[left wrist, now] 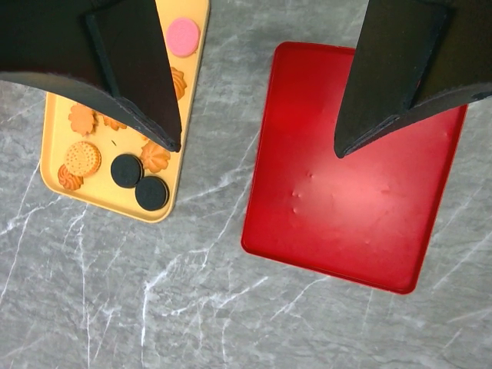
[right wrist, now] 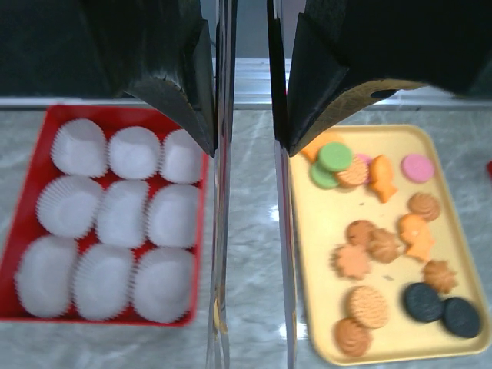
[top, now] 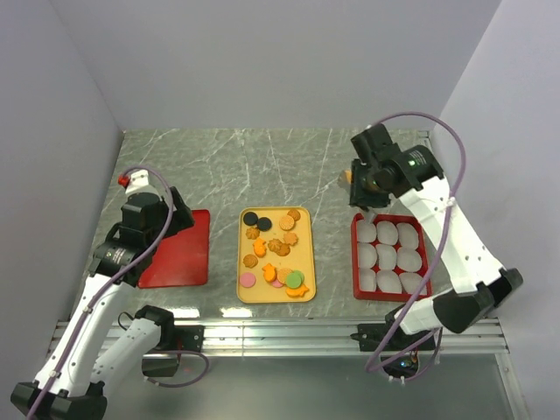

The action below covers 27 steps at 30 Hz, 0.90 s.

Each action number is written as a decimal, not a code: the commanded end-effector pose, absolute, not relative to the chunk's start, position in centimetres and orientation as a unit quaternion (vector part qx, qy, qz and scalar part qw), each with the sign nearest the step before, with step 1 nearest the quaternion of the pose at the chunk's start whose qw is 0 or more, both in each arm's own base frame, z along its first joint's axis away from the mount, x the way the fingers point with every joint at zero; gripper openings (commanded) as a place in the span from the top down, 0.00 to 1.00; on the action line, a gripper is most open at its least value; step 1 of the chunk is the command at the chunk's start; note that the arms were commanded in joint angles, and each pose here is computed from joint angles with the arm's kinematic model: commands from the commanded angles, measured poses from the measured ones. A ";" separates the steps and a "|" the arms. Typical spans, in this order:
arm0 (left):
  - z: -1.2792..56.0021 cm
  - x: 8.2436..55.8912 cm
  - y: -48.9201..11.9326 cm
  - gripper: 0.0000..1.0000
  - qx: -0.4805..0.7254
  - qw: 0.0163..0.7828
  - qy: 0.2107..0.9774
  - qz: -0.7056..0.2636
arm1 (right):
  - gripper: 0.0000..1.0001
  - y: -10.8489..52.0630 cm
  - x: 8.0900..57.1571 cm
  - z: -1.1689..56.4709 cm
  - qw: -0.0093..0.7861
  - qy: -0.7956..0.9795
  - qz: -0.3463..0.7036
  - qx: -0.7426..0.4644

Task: Pack the cookies

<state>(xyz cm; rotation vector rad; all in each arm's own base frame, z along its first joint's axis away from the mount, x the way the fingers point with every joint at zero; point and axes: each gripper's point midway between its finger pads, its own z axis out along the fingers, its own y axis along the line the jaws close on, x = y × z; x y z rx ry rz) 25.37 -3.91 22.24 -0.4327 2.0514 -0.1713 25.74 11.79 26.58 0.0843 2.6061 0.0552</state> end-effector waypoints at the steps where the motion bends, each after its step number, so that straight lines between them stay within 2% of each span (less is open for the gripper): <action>1: 22.6 25.8 -4.7 0.14 -0.178 0.501 0.843 -0.086 | 0.66 8.2 22.9 26.3 0.249 0.967 -0.022 0.052; 8: 22.4 25.8 -5.2 0.14 -0.170 0.496 0.847 -0.087 | 0.66 4.1 19.5 23.9 0.241 0.960 -0.049 0.131; 12: 22.2 25.8 -5.3 0.14 -0.167 0.494 0.849 -0.087 | 0.67 3.2 19.2 23.3 0.247 0.956 -0.045 0.153; 20: 22.4 25.8 -5.2 0.13 -0.170 0.496 0.847 -0.086 | 0.72 6.2 20.6 20.4 0.204 0.968 0.015 0.143; 27: 22.3 25.7 -5.3 0.13 -0.169 0.496 0.847 -0.087 | 0.70 6.8 21.4 18.9 0.182 0.973 0.014 0.144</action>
